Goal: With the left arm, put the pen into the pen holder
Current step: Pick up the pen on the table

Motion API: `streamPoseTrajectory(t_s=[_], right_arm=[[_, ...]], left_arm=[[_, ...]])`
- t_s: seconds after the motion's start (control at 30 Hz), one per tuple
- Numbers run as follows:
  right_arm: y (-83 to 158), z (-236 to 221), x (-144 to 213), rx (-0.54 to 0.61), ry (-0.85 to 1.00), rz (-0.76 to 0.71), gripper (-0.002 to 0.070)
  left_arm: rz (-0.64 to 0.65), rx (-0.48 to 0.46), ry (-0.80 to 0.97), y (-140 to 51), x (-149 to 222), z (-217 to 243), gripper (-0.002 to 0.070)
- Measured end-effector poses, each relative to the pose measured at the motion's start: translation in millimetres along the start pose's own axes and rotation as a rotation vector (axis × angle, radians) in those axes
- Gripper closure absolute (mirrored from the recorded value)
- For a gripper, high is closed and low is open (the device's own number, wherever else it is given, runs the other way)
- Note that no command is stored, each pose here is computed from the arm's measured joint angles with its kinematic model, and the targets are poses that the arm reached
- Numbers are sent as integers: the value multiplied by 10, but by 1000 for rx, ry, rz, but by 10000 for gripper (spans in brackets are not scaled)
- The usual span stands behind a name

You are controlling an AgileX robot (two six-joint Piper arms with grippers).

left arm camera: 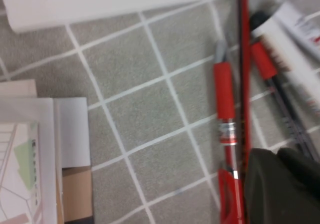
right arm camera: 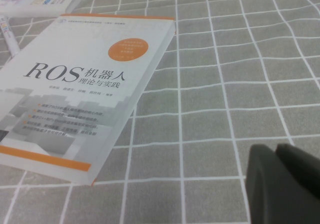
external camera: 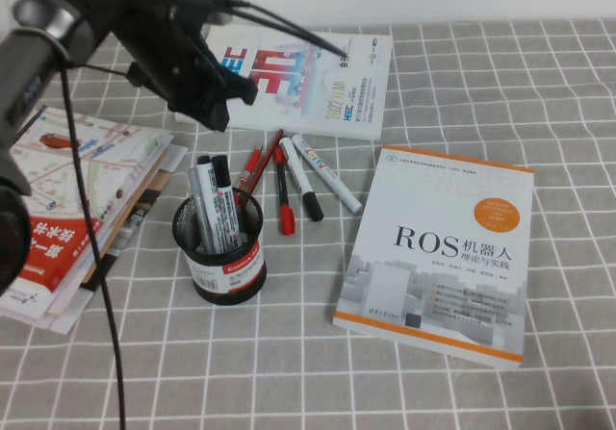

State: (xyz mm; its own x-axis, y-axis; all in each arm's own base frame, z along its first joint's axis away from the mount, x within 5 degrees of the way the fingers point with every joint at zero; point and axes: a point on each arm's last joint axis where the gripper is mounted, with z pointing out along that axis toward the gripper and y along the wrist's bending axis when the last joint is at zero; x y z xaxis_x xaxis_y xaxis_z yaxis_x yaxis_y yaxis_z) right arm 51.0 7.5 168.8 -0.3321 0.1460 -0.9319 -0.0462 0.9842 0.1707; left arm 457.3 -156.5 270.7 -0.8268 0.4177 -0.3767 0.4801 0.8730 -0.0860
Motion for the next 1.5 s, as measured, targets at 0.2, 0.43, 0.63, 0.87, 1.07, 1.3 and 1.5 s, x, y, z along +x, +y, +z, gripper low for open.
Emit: streamPoseTrajectory(t_s=[0.2,0.43,0.63,0.87,1.07,1.3,1.5], right_arm=[[0,0,0,0,0,0,691],[0,0,0,0,0,0,691],[0,0,0,0,0,0,691],[0,0,0,0,0,0,691],[0,0,0,0,0,0,692],[0,0,0,0,0,0,691],[0,0,0,0,0,0,691]], left_arm=[[19,-8,49,-35,19,230,675],[45,-25,93,-77,43,428,675],[55,-41,105,-58,53,468,668],[75,-43,106,-55,53,468,489],[82,-45,106,-53,53,468,449],[90,-45,113,-47,60,504,445],[86,-39,150,-24,97,695,444]])
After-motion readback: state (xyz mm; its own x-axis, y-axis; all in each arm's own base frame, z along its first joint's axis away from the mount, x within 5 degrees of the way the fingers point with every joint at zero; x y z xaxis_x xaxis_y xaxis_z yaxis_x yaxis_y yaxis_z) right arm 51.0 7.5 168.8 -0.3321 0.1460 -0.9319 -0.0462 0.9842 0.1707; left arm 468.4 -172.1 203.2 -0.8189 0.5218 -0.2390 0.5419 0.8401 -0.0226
